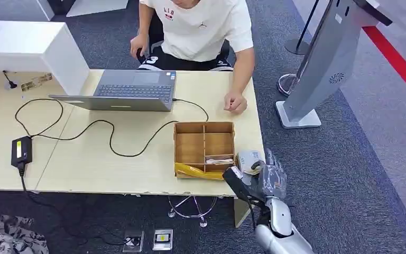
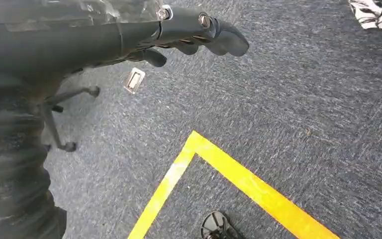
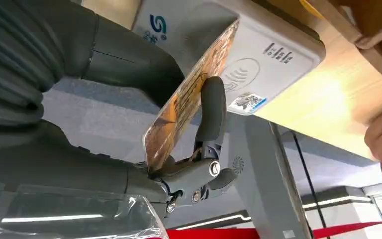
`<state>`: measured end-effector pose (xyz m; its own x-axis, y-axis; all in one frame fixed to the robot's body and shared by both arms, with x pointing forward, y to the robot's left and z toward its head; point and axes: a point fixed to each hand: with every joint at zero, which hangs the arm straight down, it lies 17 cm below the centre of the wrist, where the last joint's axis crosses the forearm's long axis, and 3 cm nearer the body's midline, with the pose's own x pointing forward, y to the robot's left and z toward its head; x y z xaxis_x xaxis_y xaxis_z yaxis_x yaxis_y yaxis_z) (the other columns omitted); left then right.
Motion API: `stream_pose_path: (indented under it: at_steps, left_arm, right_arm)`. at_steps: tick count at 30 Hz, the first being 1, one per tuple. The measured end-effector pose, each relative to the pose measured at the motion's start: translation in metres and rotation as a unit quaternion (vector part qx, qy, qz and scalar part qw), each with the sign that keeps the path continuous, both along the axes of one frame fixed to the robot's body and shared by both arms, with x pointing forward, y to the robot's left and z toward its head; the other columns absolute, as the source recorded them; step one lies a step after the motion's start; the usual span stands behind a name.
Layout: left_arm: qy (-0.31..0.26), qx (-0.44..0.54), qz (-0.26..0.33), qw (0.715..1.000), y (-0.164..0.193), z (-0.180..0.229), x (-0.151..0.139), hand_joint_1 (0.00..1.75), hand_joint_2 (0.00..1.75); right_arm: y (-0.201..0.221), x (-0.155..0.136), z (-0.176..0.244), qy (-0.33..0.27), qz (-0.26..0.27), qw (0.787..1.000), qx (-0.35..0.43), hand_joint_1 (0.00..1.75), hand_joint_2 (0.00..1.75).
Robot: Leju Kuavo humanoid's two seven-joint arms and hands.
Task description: Pass the card to the sensor for recognition and then transmit it.
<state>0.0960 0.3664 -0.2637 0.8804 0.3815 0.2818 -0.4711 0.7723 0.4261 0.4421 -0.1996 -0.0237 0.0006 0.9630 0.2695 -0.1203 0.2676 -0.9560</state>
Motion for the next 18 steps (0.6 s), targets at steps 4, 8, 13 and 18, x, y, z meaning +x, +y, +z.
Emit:
stream_pose_path:
  at_steps: [4, 8, 13, 18]
  left_arm:
    - [0.000, 0.001, -0.003, 1.000, 0.000, 0.000, 0.001, 0.00, 1.75]
    - [0.000, 0.001, -0.005, 1.000, 0.000, 0.000, 0.001, 0.00, 1.75]
    - [-0.003, 0.003, -0.009, 1.000, 0.001, 0.001, 0.002, 0.00, 1.75]
    - [-0.028, 0.017, -0.017, 0.999, 0.004, 0.004, 0.010, 0.00, 1.75]
  right_arm:
    - [-0.002, 0.000, 0.000, -0.005, 0.000, 1.000, 0.003, 1.75, 1.75]
    - [-0.003, 0.001, 0.003, -0.013, -0.003, 1.000, 0.006, 1.75, 1.75]
    - [-0.002, 0.009, 0.033, -0.070, -0.004, 0.998, 0.003, 1.75, 1.75]
    - [0.017, 0.029, 0.146, -0.233, 0.026, 0.972, 0.002, 1.75, 1.75]
